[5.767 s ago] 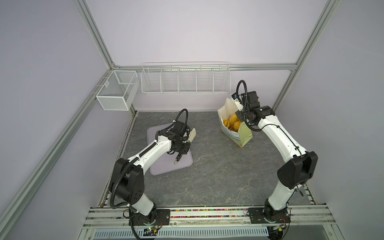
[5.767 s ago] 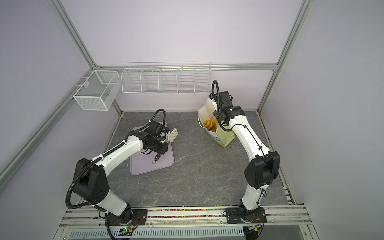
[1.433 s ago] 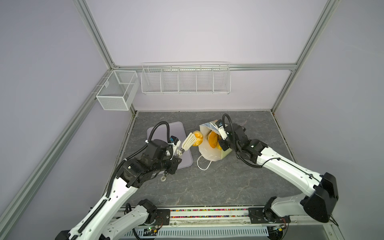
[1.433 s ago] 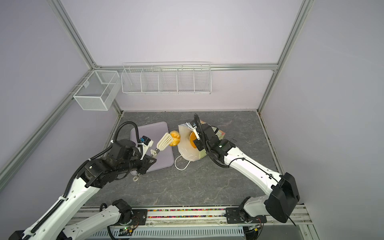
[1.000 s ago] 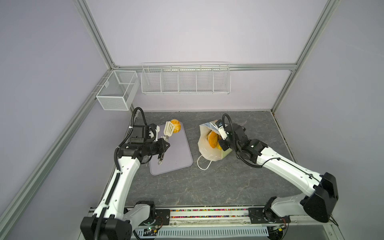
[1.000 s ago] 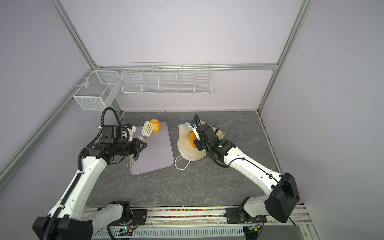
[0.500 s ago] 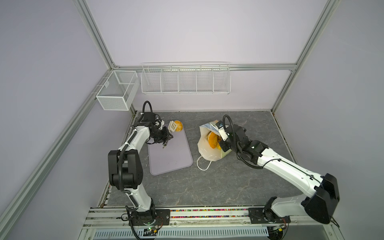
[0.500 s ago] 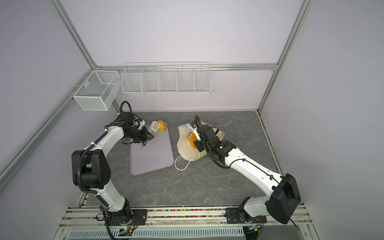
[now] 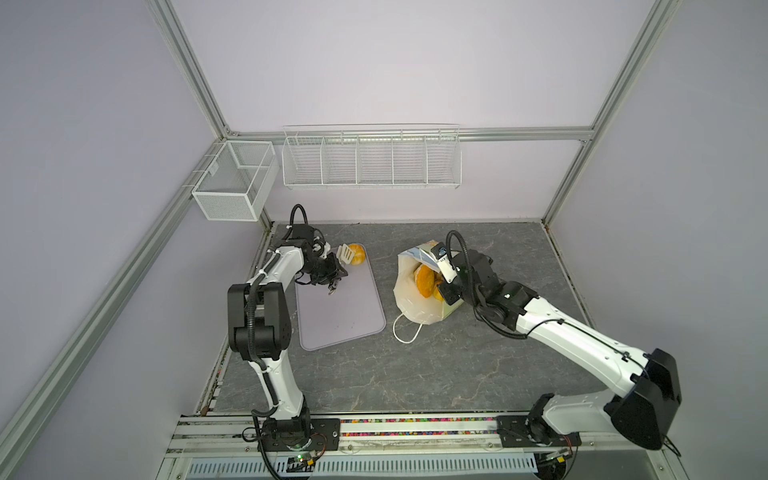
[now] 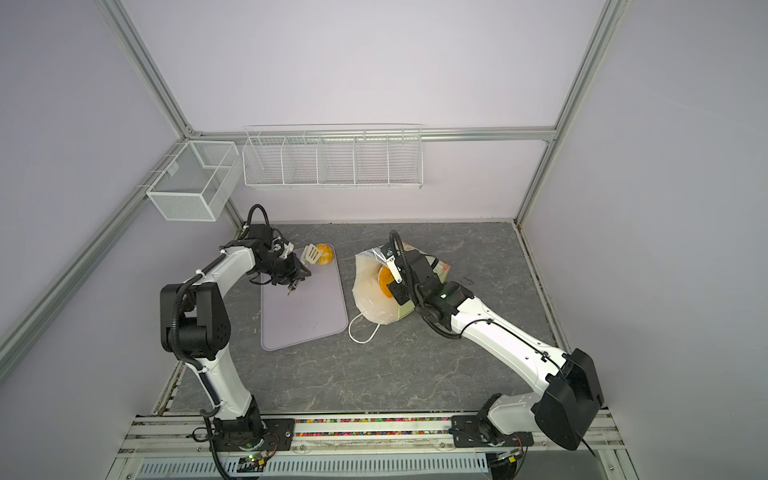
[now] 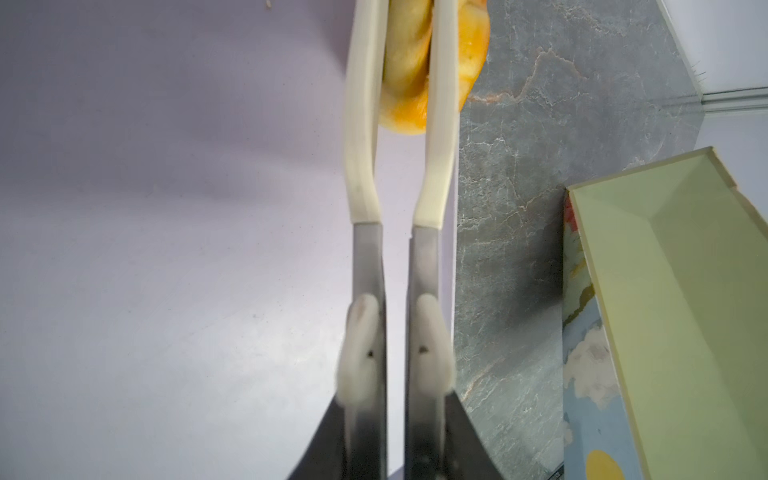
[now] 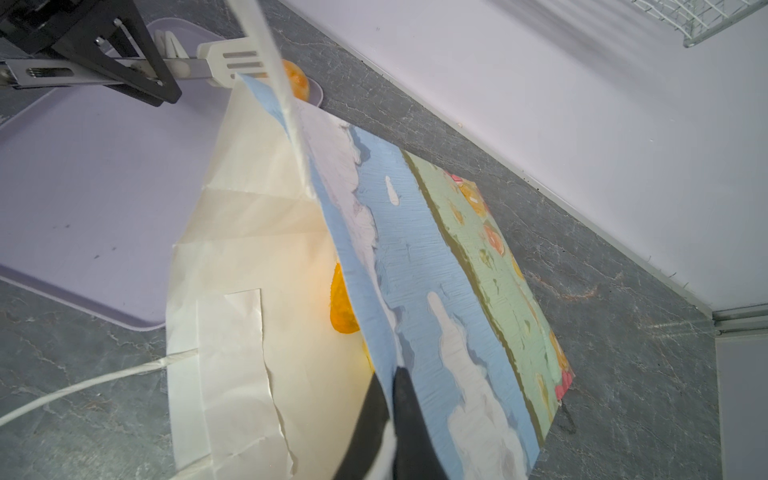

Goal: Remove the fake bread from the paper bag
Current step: 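Lower the bread onto the tray and open the tongs with the left gripper, then reach the tongs back into the bag mouth with the left gripper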

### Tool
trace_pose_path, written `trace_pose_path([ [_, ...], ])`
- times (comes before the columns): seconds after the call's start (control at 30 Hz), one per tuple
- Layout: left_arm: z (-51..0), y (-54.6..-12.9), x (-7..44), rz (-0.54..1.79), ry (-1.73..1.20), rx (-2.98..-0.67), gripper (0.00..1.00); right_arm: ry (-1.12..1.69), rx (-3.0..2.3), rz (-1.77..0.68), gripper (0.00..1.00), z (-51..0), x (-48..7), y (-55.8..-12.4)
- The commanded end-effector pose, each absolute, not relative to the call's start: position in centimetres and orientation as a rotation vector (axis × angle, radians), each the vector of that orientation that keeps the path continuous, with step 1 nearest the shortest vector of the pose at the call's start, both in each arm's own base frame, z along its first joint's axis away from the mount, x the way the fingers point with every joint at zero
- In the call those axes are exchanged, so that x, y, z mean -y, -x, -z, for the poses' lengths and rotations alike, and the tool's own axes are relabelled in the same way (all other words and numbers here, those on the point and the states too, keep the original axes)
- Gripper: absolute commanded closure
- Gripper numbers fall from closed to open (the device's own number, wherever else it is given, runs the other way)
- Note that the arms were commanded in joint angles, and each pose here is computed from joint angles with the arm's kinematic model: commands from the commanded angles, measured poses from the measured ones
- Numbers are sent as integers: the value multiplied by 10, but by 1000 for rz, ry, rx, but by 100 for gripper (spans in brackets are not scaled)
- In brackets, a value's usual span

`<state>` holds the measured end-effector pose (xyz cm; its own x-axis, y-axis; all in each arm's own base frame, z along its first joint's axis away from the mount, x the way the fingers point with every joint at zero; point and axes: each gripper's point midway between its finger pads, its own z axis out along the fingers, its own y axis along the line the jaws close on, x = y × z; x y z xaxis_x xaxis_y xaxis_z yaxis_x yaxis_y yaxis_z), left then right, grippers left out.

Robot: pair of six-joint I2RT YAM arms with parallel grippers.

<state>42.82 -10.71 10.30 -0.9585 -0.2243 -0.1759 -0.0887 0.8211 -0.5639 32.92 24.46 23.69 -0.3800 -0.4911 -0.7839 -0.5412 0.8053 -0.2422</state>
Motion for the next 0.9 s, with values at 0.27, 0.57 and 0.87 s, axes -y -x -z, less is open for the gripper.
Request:
trace_pose_path([
  [0.27,-121,-430,100,788,221,-2761,58,778,-2024,-82,93,-240,-240,-322],
  [0.57,-137,-426,88,694,198,-2734,58,780,-2030,-85,93,-238,-240,-322],
  [0.87,-148,-416,87,692,163,-2724,59,782,-2048,-92,93,-233,-240,-320],
])
